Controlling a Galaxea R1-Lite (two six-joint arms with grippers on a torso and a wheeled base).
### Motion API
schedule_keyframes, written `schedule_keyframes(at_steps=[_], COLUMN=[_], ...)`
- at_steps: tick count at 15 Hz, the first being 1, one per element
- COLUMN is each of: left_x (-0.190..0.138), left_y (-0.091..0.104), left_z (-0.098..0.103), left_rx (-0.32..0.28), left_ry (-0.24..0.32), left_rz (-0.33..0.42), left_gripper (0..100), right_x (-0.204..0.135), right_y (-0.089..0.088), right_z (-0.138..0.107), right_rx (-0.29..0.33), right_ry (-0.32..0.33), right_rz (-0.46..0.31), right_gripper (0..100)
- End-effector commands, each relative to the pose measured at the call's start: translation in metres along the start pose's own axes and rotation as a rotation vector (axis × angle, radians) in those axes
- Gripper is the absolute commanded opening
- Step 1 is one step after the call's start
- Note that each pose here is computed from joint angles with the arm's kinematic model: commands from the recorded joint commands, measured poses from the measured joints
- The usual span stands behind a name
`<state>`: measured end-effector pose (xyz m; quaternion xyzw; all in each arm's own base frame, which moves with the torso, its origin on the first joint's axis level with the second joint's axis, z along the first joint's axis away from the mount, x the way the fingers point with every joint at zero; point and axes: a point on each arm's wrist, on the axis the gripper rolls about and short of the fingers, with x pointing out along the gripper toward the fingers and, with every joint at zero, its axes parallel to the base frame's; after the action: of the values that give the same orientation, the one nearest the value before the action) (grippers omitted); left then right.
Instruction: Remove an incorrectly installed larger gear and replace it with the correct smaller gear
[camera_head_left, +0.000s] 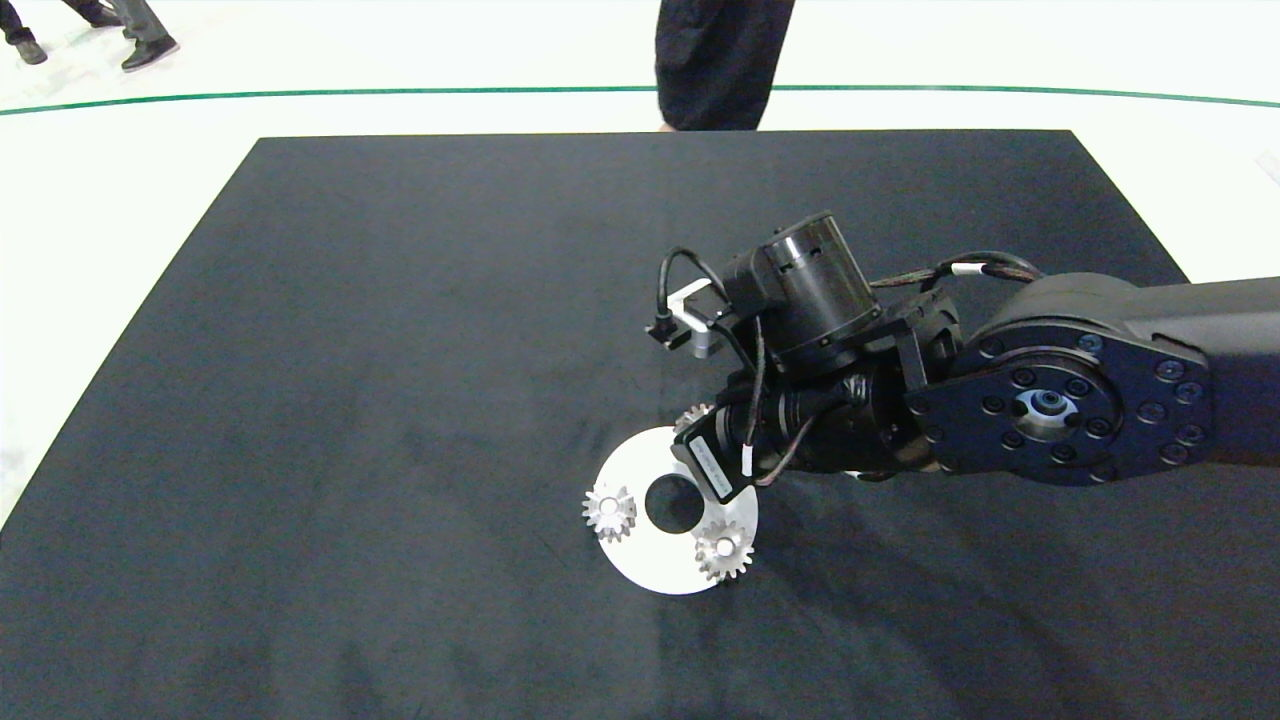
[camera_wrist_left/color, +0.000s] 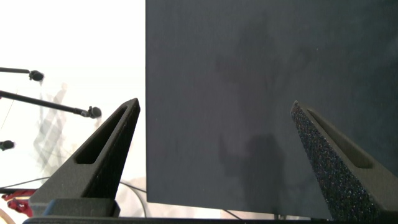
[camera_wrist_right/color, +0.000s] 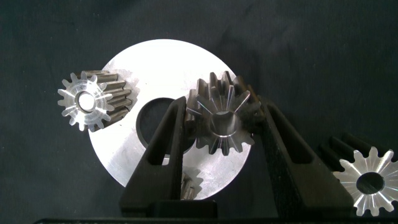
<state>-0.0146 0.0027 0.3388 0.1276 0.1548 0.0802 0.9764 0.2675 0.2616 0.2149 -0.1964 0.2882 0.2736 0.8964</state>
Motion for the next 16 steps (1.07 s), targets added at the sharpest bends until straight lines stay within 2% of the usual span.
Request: schedule_keyframes(at_steps=[1,3,6,8,10,16], left_x=[0.0,0.0,0.0,0.001,0.001,0.001], left_y=[0.0,0.0,0.0,0.0,0.0,0.0], left_z=[-0.001,-0.001,-0.001,-0.001,-0.001,-0.001], left_rx=[0.002,0.003,0.003,0.004,0.004,0.004], left_ry=[0.006,0.006,0.006,0.01,0.008,0.01], left_rz=[0.0,0.0,0.0,-0.001,0.0,-0.001], left_gripper=[100,100,100,100,100,100], right_x=[0.0,-0.001,-0.021,-0.032,-0.042,-0.014], right_y=[0.0,-0.001,-0.005,-0.008,-0.01,-0.001], right_z=[0.001,0.002,0.011,0.017,0.027,0.028], right_rx=[0.0,0.004,-0.007,-0.023,-0.029,-0.059], right_ry=[-0.002,-0.018,-0.047,0.007,0.029,0.119], right_rz=[-0.001,-0.005,-0.008,-0.004,-0.001,-0.006], right_gripper=[22,22,22,22,22,22])
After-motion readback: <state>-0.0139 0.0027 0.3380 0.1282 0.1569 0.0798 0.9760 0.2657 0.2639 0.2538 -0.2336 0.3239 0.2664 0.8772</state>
